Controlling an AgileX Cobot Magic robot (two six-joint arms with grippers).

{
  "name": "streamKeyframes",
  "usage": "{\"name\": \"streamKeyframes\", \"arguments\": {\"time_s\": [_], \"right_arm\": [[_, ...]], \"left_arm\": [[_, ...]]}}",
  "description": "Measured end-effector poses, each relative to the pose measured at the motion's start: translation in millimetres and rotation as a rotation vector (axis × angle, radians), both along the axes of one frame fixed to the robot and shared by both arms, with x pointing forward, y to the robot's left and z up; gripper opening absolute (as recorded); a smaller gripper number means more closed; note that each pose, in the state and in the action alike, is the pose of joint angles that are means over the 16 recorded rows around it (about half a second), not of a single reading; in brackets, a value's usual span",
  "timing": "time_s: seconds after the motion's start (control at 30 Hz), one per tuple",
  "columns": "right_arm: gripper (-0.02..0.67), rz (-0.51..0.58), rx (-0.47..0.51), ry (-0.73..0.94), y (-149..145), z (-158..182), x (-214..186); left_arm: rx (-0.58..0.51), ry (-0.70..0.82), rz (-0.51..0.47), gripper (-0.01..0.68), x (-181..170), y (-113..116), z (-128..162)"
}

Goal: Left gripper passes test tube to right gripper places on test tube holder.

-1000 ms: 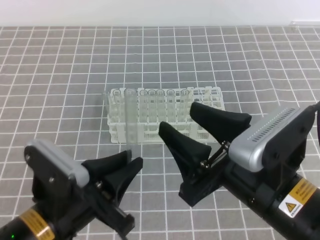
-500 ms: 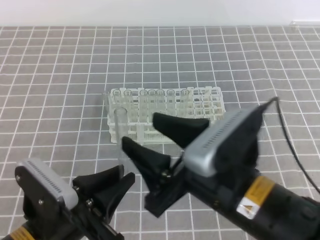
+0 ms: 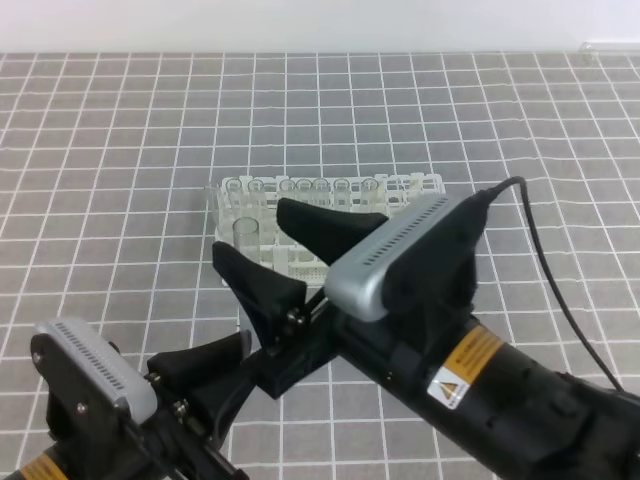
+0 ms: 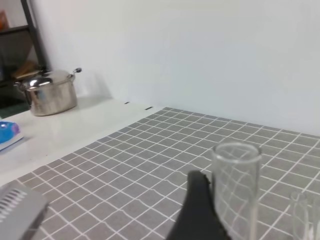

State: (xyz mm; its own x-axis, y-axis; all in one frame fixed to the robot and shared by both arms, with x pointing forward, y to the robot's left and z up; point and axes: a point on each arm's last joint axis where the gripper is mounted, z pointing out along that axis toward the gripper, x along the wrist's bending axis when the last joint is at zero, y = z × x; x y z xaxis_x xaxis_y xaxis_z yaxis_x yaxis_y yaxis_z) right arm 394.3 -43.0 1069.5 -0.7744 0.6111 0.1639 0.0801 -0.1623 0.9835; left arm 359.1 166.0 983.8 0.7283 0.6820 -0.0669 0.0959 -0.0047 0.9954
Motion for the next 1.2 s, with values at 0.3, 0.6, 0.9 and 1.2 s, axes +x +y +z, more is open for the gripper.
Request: {"name": "streamKeyframes", "arguments": {"time_s": [0.3, 0.6, 0.9, 1.2], "right_arm": [[0.046, -0.01, 0.014, -0.005, 12, -3, 7], [0.043, 0.0, 0.016, -0.005, 16, -3, 9], [0.036, 0.01, 0.008, -0.009, 17, -3, 8], [0.02, 0.038, -0.012, -0.043, 19, -3, 6]], "left_arm": [[-0.006, 0.0, 0.0, 0.004, 0, 0, 0], [-0.006, 0.003, 0.001, 0.004, 0, 0, 0], [-0.008, 0.0, 0.0, 0.004, 0, 0, 0], [-0.008, 0.0, 0.001, 0.004, 0, 0, 0]]}}
